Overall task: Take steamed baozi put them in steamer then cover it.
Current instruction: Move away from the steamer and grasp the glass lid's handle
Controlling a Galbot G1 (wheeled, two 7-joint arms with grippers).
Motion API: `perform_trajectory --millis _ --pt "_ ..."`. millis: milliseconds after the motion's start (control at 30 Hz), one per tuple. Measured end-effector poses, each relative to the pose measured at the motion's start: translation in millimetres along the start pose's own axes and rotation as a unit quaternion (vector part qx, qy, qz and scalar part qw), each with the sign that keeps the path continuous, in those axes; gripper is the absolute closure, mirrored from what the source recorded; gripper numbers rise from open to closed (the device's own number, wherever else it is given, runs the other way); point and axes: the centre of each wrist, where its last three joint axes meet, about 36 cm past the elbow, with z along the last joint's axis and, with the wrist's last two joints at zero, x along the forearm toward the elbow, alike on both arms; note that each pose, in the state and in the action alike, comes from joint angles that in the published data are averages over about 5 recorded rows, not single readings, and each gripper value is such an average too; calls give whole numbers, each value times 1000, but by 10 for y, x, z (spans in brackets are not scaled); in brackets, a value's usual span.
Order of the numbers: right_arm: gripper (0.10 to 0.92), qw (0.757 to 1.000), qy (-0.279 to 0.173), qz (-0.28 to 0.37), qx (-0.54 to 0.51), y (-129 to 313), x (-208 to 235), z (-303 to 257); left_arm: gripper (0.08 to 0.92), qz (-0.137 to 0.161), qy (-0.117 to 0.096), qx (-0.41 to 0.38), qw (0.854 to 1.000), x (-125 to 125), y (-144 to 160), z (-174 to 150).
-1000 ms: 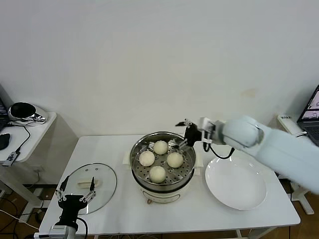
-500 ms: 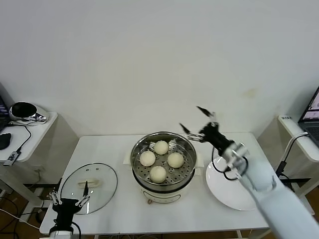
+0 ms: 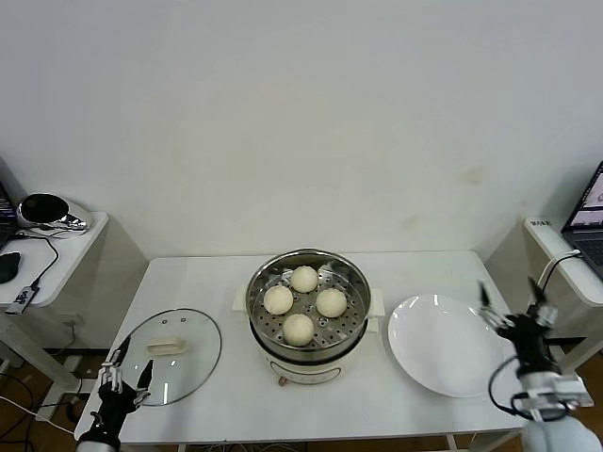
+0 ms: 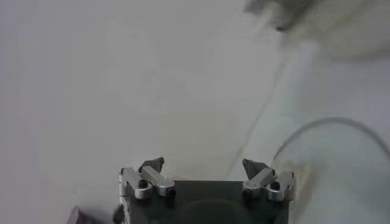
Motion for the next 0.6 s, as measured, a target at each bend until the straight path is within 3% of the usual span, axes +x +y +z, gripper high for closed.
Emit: perform_trajectory --millis 233,600 --pt "200 997 22 75 3 -175 342 54 177 26 -23 -77 996 -263 -137 189" --pt "200 991 39 131 0 -276 643 47 177 48 -27 -128 990 -665 -303 421"
